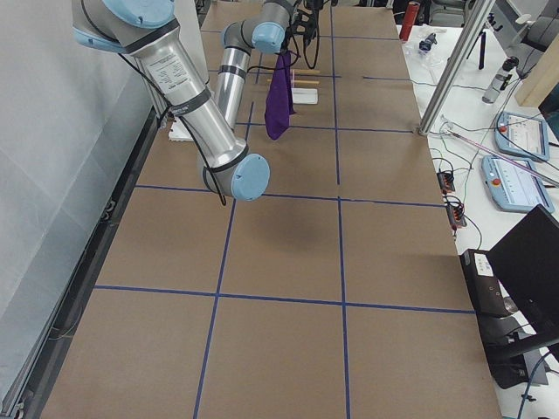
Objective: Hang towel on rack
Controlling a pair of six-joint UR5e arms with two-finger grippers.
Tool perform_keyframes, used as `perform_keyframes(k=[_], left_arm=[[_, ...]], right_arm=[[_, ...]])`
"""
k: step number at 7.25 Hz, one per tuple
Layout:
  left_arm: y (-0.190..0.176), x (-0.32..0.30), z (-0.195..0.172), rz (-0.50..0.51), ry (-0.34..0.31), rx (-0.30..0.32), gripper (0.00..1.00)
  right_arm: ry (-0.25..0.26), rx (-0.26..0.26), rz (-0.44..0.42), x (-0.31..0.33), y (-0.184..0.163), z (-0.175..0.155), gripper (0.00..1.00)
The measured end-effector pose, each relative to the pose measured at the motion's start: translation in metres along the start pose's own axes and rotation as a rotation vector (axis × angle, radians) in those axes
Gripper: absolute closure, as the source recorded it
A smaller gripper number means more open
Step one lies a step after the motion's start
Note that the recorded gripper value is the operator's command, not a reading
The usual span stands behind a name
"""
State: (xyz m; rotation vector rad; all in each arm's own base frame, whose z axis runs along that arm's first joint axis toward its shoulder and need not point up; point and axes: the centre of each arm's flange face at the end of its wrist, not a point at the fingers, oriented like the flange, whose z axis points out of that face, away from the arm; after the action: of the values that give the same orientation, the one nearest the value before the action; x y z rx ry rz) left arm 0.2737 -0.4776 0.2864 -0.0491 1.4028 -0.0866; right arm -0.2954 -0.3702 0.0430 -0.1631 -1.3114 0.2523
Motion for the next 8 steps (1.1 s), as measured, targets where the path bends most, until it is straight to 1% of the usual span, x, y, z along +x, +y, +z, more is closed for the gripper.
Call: perform_keyframes(k=[1, 2, 3, 4, 6, 8], left_arm=[[0.006, 0.033, 0.026, -0.104, 0.008, -0.019, 0.01], [0.011, 0.068, 0.048, -0.213, -0.002, -0.044, 0.01], [0.015, 0.105, 0.064, -0.301, -0.024, -0.05, 0.01], [0.022, 0.14, 0.084, -0.37, -0.052, -0.041, 0.01], [0.033, 0.185, 0.118, -0.464, -0.085, -0.031, 0.01], [0.033, 0.201, 0.135, -0.493, -0.097, -0.036, 0.01]], right_arm=[[-0.012, -0.001, -0.017, -0.009, 0.002, 0.003, 1.0], [-0.021, -0.002, -0.064, -0.016, 0.002, 0.004, 1.0], [-0.03, -0.001, -0.135, -0.022, 0.002, 0.006, 1.0], [-0.041, 0.005, -0.209, -0.026, 0.001, 0.006, 1.0], [-0.054, 0.018, -0.36, -0.031, 0.001, 0.008, 1.0], [-0.055, 0.018, -0.495, -0.032, 0.002, 0.01, 1.0]])
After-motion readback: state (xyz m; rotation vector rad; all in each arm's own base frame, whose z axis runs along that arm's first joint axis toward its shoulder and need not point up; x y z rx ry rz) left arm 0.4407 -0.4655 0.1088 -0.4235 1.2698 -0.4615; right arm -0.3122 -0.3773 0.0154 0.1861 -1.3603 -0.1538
